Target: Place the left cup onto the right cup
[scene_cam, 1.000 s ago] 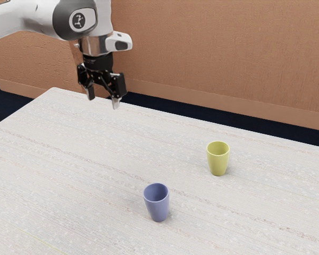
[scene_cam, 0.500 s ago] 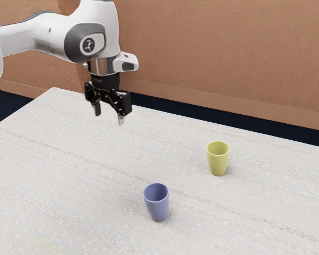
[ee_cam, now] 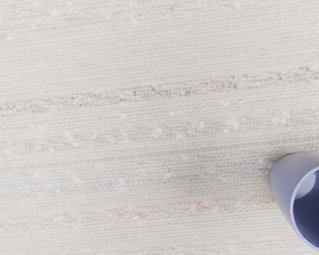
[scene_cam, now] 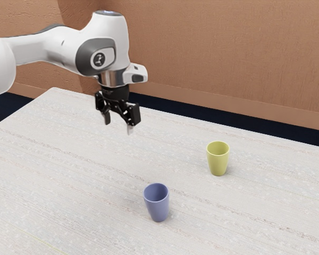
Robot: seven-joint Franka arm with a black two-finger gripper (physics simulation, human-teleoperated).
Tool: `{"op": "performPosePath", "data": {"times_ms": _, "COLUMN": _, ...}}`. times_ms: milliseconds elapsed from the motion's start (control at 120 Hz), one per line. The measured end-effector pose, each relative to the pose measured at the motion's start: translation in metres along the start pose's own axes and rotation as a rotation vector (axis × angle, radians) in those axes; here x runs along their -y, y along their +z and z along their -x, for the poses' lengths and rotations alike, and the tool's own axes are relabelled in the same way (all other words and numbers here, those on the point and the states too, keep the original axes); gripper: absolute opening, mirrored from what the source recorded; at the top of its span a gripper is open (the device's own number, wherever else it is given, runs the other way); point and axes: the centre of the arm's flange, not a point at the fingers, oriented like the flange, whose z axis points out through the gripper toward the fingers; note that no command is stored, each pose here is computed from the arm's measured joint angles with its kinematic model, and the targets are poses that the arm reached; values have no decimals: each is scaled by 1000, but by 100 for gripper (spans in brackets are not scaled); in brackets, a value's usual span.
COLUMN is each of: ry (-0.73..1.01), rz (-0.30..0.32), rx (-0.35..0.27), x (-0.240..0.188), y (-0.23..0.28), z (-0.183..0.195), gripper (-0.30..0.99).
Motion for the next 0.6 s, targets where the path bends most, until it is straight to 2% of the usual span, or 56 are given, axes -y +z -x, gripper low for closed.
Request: {"op": "performPosePath", "data": {"times_ms": 600, "ry": 42, "rz": 11, "rx": 29, "x": -34, "y": 26, "z": 14, "gripper": 69}}
